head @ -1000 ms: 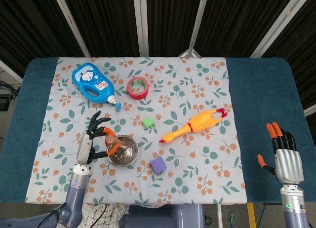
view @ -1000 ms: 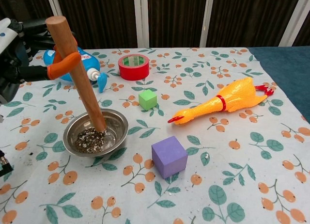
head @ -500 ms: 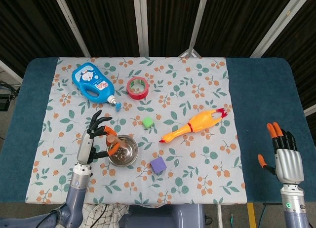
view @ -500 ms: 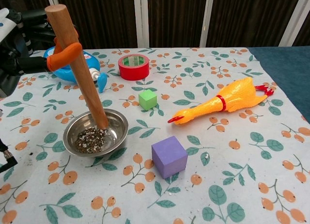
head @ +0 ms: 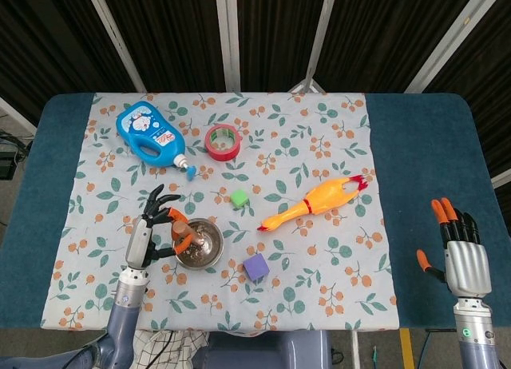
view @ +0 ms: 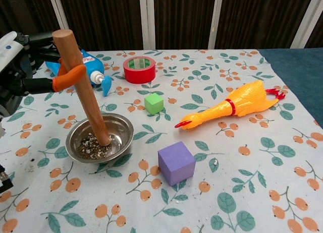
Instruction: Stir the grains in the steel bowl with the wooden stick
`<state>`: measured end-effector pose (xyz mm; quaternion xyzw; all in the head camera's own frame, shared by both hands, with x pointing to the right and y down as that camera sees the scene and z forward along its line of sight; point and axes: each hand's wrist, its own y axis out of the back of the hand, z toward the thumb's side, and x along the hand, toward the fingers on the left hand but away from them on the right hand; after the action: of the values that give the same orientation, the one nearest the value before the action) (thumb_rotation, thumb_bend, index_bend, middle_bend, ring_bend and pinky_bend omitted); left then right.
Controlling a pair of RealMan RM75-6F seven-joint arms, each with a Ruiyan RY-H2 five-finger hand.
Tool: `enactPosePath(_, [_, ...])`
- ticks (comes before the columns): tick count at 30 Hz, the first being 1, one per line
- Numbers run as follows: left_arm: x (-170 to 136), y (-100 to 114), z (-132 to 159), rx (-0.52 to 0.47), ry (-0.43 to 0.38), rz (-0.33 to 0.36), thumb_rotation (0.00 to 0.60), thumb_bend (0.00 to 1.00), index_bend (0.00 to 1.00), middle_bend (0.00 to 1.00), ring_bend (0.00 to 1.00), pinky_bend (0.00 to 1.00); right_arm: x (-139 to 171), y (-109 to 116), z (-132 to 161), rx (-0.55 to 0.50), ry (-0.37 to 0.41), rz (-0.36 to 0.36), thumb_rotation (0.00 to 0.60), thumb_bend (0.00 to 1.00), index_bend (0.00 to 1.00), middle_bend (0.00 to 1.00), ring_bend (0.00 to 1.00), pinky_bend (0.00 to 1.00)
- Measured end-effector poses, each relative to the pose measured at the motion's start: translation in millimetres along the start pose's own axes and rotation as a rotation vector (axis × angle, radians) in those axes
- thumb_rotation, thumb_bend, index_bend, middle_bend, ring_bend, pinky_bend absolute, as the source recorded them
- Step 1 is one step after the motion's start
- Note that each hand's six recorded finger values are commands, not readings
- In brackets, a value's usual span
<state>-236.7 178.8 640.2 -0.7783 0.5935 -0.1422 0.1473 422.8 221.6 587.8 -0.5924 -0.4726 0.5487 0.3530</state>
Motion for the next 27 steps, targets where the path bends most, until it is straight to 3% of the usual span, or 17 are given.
enactPosePath(14, [-5.1,-1.5,-9.2,0.009,0.021,-0.005,0.600,0.82,0.64,0.78,0.23,0.00,0.1,0.1,0.3,0.000,0.001,-0.001,0.600,0.35,0.00,0.00,0.00,0.00])
enactPosePath(27, [8.5,9.7,13.1,-0.012,-0.043,0.024,0.600,0.82,0.64,0.78,0.23,0.00,0.2,0.6,-0.2,-0.001,-0.001,-0.002,0.600,0.35,0.00,0.00,0.00,0.00])
